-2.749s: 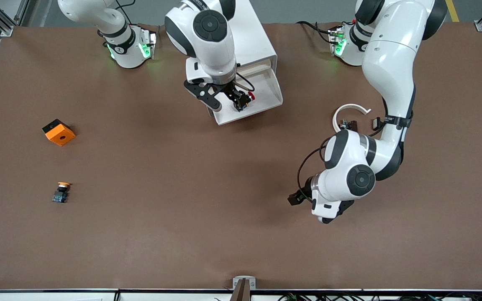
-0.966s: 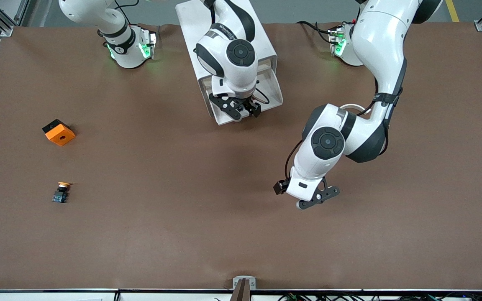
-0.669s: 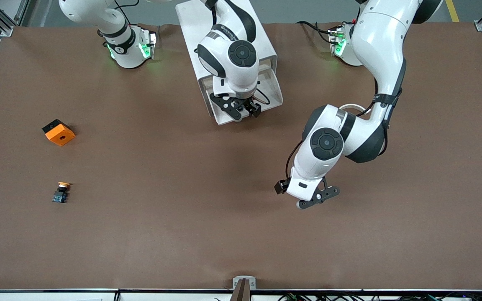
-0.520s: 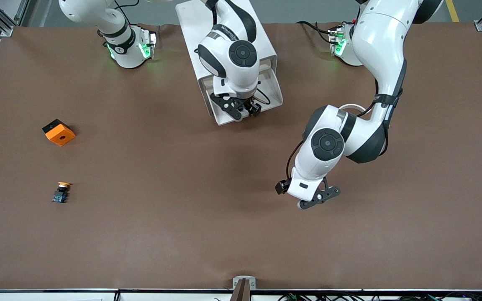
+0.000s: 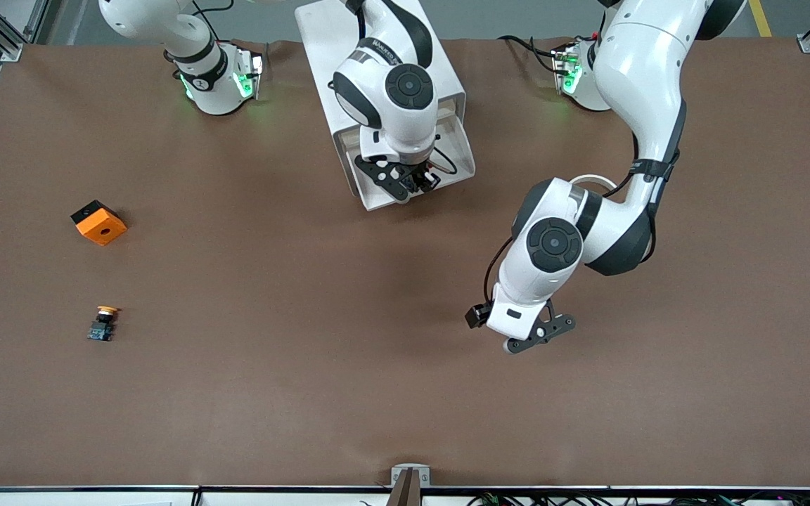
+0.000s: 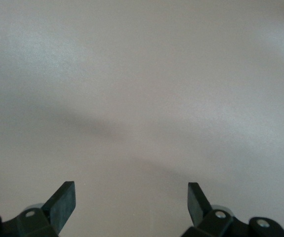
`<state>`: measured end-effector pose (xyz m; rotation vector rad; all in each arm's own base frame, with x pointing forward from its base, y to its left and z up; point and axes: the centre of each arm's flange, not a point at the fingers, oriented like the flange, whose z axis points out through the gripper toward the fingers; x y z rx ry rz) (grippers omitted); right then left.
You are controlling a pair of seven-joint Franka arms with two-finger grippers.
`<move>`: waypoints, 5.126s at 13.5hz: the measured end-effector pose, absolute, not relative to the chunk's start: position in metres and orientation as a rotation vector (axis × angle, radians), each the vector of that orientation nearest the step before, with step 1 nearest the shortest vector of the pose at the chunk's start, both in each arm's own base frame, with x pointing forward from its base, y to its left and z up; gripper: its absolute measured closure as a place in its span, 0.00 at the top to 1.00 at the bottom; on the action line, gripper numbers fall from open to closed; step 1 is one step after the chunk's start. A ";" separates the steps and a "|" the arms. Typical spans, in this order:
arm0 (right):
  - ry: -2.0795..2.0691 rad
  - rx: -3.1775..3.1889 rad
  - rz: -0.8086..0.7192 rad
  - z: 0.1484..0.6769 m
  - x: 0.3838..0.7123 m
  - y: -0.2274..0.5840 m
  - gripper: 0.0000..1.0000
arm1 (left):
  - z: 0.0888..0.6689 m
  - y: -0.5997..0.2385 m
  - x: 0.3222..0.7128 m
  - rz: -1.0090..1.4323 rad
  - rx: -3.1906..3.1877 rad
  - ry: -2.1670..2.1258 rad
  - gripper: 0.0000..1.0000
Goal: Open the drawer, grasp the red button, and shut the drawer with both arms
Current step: 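Lift the red button out of the drawer with the right gripper, then push the drawer shut with the left gripper while the right gripper moves, then place the red button beside the yellow button with the right gripper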
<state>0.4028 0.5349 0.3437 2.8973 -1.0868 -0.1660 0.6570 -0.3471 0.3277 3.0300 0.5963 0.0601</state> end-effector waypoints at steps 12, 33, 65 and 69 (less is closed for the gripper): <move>-1.106 2.864 -0.253 0.386 0.439 0.515 0.42 | 0.332 -0.350 0.651 0.030 3.045 0.587 1.00; -0.424 3.160 0.074 0.307 0.664 -0.049 0.42 | 0.309 -0.460 0.515 -0.242 3.063 0.220 1.00; -0.373 3.065 -0.044 0.212 0.701 -0.103 1.00 | 0.286 -0.512 0.408 -0.490 2.907 0.218 1.00; -0.368 3.072 -0.144 0.260 0.705 -0.097 1.00 | 0.281 -0.515 0.401 -0.574 2.862 0.278 1.00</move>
